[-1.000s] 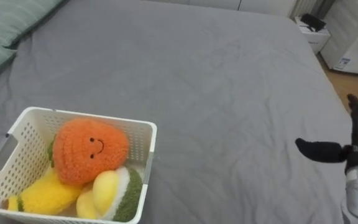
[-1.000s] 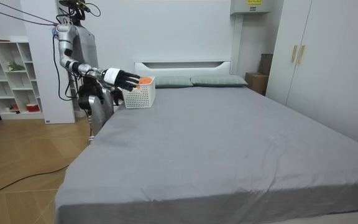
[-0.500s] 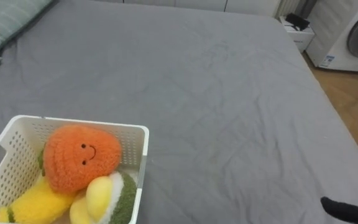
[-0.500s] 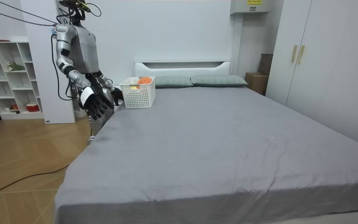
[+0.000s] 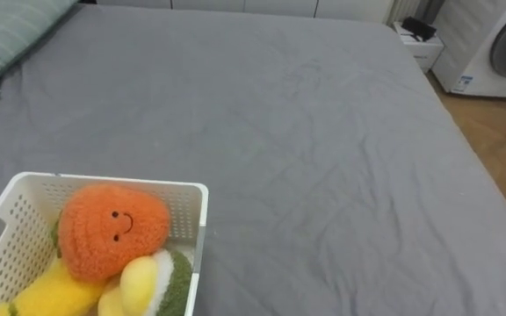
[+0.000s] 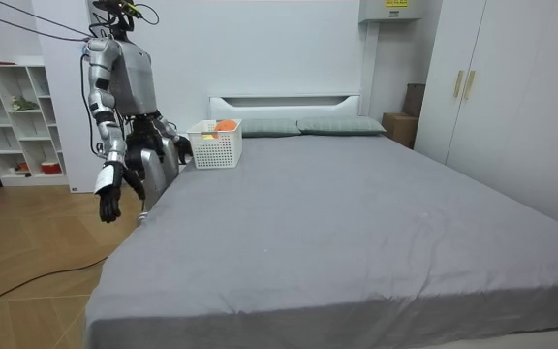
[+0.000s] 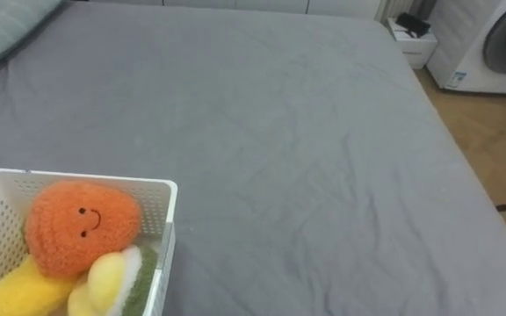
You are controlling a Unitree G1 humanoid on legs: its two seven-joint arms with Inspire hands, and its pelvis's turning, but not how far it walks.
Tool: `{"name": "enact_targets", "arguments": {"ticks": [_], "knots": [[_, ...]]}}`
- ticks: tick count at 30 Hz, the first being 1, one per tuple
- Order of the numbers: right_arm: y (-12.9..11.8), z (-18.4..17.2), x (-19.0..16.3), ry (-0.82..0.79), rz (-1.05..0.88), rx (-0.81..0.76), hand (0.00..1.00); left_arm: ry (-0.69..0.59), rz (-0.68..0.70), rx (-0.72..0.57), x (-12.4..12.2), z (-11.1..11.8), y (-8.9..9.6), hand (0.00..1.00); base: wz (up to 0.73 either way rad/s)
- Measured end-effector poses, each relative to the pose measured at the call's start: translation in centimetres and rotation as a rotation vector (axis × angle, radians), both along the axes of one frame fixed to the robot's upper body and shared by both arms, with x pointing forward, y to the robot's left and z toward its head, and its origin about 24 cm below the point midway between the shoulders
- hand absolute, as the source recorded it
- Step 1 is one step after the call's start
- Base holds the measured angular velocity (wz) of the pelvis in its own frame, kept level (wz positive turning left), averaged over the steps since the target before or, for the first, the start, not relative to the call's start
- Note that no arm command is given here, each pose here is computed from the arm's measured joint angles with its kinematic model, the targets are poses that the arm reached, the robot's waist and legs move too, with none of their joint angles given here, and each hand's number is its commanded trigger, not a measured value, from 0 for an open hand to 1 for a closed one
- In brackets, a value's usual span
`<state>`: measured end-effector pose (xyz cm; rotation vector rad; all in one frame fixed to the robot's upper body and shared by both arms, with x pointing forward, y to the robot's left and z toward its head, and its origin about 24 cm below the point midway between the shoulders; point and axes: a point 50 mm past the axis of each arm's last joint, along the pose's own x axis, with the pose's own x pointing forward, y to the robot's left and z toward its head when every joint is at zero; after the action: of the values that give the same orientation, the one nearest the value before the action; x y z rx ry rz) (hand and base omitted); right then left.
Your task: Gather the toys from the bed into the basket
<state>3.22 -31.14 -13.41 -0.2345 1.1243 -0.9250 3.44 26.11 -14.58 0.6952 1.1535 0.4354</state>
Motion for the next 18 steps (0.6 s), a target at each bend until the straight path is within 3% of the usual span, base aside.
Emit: {"name": "enact_targets", "arguments": {"ticks": [12,18], "knots": [[4.0,-2.4,-2.7,0.15,0.052,0.207,0.0,0.042,-0.002,-0.021,-0.6,-0.5,-0.5,0.0,0.0],[6.0,-3.0,-1.6,0.177,0.23,0.286,0.0,0.041,-0.004,-0.041,-0.4,-0.7,-1.2,0.0,0.0]]}}
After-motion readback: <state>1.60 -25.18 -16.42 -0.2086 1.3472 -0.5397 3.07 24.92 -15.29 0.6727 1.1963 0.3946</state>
